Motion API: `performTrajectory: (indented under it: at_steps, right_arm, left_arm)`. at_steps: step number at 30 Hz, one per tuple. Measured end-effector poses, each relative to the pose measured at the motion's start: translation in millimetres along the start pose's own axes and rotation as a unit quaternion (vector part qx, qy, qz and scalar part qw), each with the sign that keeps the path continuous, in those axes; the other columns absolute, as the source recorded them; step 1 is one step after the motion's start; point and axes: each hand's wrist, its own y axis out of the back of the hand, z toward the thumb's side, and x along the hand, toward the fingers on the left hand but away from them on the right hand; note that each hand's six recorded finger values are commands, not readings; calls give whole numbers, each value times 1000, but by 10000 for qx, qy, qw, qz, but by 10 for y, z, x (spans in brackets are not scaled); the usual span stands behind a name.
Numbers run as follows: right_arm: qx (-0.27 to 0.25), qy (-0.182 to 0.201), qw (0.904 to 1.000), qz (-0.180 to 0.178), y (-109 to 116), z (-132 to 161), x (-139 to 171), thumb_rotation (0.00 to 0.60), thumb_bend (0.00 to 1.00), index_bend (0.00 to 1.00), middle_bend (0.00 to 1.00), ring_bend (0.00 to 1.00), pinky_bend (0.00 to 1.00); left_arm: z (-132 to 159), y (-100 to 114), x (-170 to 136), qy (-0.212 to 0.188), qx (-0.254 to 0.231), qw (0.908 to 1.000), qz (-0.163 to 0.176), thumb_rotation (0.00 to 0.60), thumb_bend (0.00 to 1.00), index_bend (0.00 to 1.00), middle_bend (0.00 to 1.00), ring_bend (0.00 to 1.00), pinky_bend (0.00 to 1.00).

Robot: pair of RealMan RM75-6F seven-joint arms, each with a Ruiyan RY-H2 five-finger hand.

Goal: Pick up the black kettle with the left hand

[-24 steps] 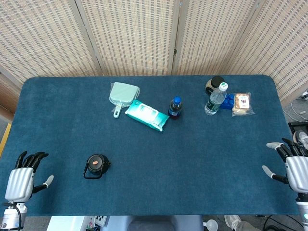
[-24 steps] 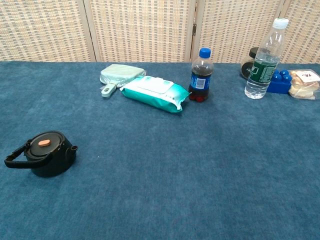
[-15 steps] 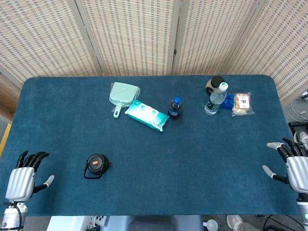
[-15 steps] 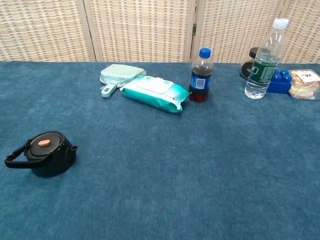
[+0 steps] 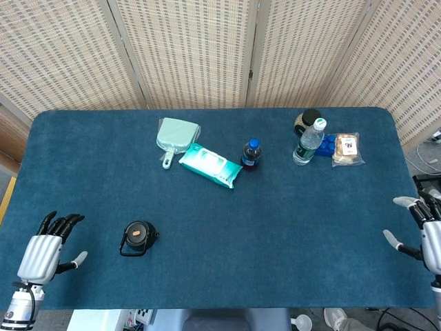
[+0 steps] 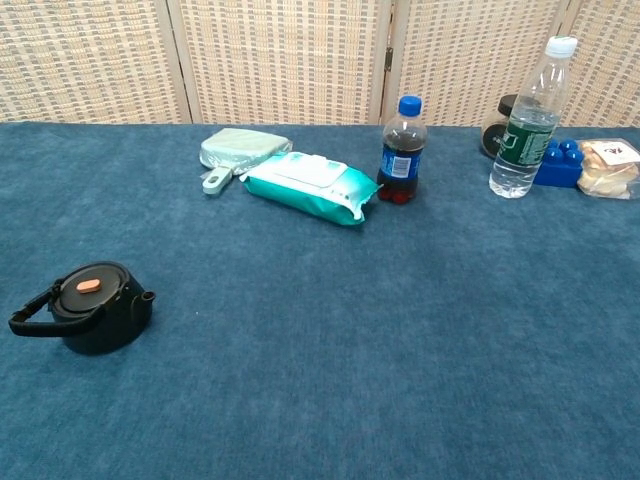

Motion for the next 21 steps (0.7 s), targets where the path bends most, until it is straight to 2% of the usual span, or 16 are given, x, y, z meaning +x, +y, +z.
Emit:
performTrajectory:
  at_steps: [9,14,21]
  right_arm:
    - [21,-66,10000,-42,0,-28,8,600,203,280,295,138,162]
    - [35,-84,9999,-48,-6,-48,12,600,203,280,292,138,162]
    - [21,-160,9999,15,-43,-100,40,600,203,280,292,138,162]
  left_arm:
    - [208,-124,97,-429,85,9982,-405,600,135,103,128,174,38]
    - [347,-179,134,-693,162,9963,-473,600,135,105,128,174,38]
    - [536,-303,167,-1011,218,9917,-759,600,135,105,128,174,37]
